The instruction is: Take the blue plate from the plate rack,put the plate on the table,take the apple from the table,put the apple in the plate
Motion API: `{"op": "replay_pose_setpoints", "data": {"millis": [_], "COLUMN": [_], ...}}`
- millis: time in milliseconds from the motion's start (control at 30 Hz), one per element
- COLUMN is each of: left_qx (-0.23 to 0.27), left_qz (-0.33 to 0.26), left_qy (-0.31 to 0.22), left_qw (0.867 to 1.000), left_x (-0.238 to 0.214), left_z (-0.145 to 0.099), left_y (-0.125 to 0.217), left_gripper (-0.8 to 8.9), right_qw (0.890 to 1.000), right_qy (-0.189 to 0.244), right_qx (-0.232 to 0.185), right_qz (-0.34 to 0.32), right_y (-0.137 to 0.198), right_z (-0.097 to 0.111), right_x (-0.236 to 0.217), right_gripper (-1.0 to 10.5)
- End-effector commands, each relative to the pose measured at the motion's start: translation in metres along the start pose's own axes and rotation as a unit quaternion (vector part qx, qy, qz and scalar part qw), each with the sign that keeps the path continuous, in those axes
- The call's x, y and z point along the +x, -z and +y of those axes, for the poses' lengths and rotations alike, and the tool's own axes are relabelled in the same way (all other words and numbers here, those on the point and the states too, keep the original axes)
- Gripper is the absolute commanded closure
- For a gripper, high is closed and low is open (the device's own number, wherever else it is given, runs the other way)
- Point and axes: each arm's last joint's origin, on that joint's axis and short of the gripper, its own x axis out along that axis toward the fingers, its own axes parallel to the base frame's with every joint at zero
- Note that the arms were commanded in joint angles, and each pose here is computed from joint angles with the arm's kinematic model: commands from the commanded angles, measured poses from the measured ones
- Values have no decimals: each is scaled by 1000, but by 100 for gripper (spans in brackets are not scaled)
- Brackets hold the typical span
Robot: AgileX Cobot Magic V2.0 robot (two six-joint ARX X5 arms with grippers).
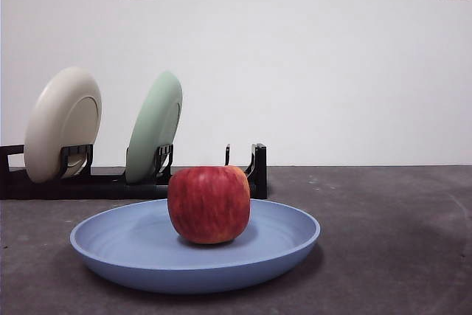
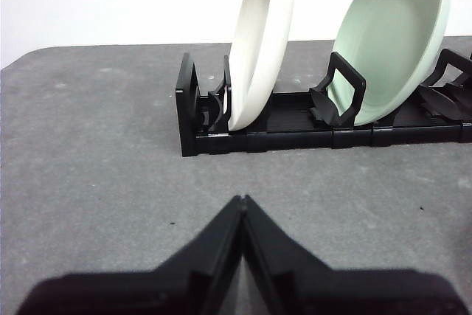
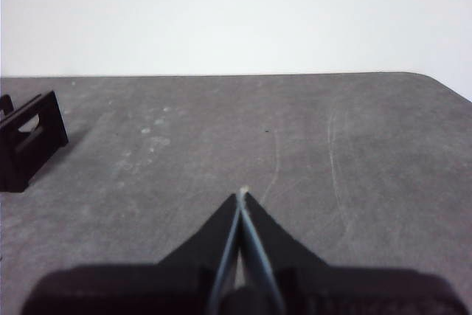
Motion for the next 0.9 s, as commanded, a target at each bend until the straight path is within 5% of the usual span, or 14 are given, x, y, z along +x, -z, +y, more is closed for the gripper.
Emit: {"op": "replay_pose_setpoints", "data": {"millis": [33, 133, 900], "left_qx": [-4, -4, -4], "left_qz": [3, 3, 7], "left_qy": [-2, -1, -2], "left_qw": [1000, 1000, 1000], "left_x": [1, 1, 1], "left_z": [0, 0, 0], "left_y": [3, 3, 3], "left_gripper": [817, 817, 817], "right_qw": [1000, 997, 998], "right_qy": [17, 38, 31], "right_qx": [6, 3, 3], "right_qz": [16, 62, 52], "right_y": [7, 16, 15], "right_z": [-1, -2, -2], "right_x": [-2, -6, -7], "right_gripper": [946, 946, 946]}}
